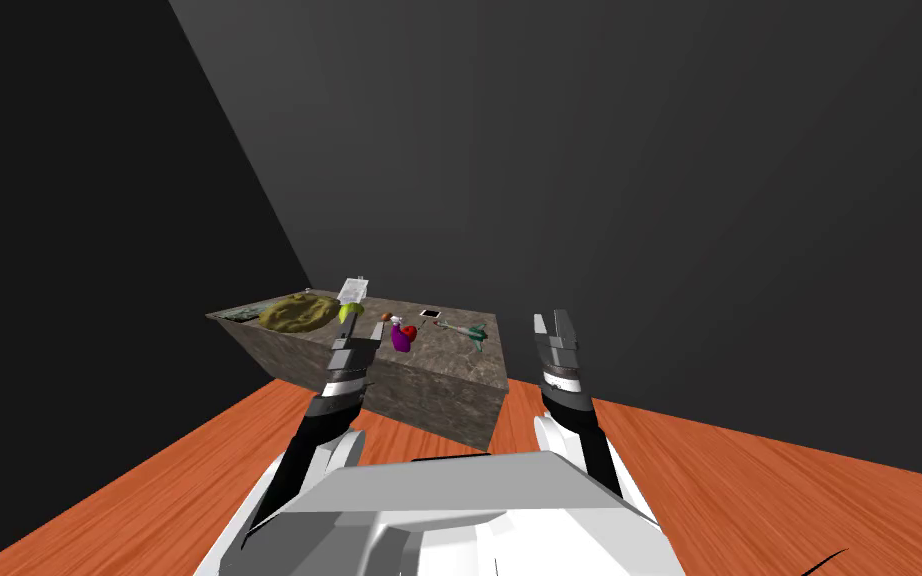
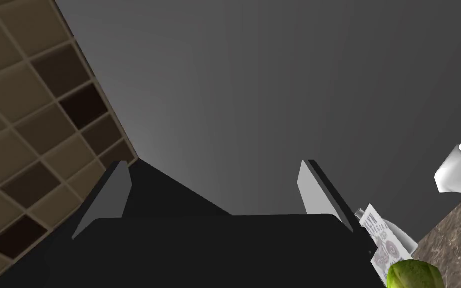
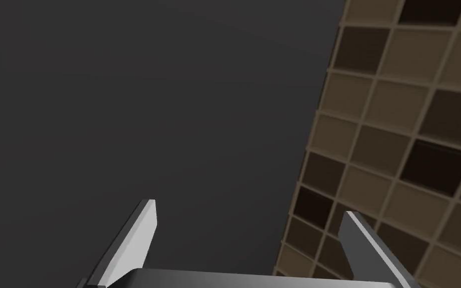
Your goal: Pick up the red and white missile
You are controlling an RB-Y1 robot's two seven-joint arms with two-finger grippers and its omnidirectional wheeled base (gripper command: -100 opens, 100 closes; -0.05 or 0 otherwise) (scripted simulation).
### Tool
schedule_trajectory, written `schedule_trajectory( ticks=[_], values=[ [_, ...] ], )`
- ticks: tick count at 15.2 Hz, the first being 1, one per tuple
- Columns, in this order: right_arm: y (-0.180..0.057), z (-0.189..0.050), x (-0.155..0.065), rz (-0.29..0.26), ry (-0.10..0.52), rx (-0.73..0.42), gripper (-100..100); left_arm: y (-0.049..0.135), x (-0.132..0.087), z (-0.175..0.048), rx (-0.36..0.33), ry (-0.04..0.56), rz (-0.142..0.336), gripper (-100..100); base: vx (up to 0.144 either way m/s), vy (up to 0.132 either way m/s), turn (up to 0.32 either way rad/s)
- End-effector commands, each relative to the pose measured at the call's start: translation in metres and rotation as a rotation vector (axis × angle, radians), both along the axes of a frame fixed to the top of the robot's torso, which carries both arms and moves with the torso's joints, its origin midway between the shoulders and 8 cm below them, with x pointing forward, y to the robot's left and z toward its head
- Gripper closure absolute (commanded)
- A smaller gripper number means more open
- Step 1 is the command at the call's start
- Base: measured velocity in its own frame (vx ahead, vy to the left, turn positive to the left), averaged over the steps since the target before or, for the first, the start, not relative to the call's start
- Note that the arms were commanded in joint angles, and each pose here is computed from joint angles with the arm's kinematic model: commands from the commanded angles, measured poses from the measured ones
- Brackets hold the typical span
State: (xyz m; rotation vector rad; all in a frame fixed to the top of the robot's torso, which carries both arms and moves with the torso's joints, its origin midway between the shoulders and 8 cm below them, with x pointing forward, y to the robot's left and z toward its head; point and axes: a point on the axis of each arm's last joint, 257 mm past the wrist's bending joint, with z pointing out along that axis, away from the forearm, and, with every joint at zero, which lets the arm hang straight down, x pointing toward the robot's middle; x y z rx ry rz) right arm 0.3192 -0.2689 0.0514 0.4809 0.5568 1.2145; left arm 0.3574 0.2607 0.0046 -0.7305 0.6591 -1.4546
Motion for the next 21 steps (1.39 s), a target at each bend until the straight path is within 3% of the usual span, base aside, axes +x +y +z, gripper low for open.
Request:
schedule_trajectory(
  ticks=[1, 8, 10, 17, 20, 21],
  values=[
    [0.0, 0.0, 0.0, 0.0, 0.0, 0.0, 0, -0.005, 0.007, -0.005, 0.013, 0.019, -0.025, -100, 0.002, 0.006, -0.049],
    [0.0, 0.0, 0.0, 0.0, 0.0, 0.0, 0, -0.025, 0.051, -0.036, 0.013, 0.126, -0.119, -100, 0.011, 0.039, -0.111],
    [0.0, 0.0, 0.0, 0.0, 0.0, 0.0, 0, -0.034, 0.071, -0.052, 0.005, 0.181, -0.154, -100, 0.006, 0.052, -0.135],
    [0.0, 0.0, 0.0, 0.0, 0.0, 0.0, 0, -0.051, 0.106, -0.076, -0.007, 0.27, -0.208, -100, 0.005, 0.038, -0.096],
    [0.0, 0.0, 0.0, 0.0, 0.0, 0.0, 0, -0.063, 0.129, -0.096, -0.015, 0.344, -0.241, -100, 0.003, 0.045, -0.111],
    [0.0, 0.0, 0.0, 0.0, 0.0, 0.0, 0, -0.063, 0.13, -0.094, -0.014, 0.34, -0.242, -100, 0.004, 0.042, -0.11]
  ],
)
